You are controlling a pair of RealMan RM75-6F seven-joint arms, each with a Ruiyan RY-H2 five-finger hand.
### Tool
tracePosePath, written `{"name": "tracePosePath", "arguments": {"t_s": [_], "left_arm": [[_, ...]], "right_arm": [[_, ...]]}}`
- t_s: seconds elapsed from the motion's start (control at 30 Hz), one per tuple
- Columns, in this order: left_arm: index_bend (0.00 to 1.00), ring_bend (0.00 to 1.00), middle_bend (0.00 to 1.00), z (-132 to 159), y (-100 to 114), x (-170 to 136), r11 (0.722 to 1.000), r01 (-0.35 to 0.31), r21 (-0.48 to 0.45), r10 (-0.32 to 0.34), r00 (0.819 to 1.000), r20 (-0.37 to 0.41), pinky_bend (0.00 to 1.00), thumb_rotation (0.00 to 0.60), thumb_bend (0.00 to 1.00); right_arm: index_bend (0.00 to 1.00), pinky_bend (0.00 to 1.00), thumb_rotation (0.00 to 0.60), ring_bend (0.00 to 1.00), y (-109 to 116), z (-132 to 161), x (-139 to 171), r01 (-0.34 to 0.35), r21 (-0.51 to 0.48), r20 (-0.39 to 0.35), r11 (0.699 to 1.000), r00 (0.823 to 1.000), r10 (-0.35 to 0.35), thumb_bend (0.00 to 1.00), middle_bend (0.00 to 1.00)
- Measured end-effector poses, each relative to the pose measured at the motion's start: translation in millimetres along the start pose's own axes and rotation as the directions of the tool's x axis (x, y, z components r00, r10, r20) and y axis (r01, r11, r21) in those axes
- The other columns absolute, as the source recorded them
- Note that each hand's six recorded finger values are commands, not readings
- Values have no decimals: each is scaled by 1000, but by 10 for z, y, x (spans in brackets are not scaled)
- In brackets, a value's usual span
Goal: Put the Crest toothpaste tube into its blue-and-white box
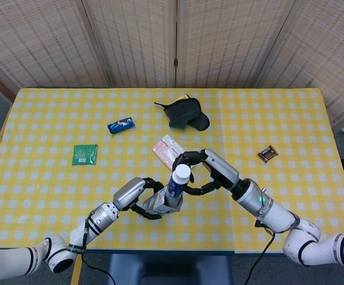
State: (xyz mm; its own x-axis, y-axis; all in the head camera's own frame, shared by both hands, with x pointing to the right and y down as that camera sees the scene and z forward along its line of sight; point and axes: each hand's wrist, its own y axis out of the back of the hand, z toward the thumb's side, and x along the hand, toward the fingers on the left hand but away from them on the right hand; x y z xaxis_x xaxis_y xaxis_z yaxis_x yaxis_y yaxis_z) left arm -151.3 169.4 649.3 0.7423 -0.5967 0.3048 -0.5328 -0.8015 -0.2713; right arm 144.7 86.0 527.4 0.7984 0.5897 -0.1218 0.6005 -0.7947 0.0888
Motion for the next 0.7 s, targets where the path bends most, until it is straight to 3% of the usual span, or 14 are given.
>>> {"name": "tracePosePath", "arguments": {"t_s": [0.23,0.47,0.7], "left_arm": [[617,570,735,33,-22,-21,998,27,-50,-27,1000,13,401,600,128],[617,578,741,44,-4,-32,996,45,-73,-43,999,21,405,600,128],[619,579,745,26,2,-48,997,39,-59,-38,999,25,408,600,127]], "right_arm": [[776,636,600,561,-15,20,12,-41,11,2,999,999,41,378,636],[457,478,600,361,-12,-9,33,-39,-1,1,999,999,39,379,413],[141,306,600,229,19,-38,38,-35,5,19,999,999,35,379,275]]}}
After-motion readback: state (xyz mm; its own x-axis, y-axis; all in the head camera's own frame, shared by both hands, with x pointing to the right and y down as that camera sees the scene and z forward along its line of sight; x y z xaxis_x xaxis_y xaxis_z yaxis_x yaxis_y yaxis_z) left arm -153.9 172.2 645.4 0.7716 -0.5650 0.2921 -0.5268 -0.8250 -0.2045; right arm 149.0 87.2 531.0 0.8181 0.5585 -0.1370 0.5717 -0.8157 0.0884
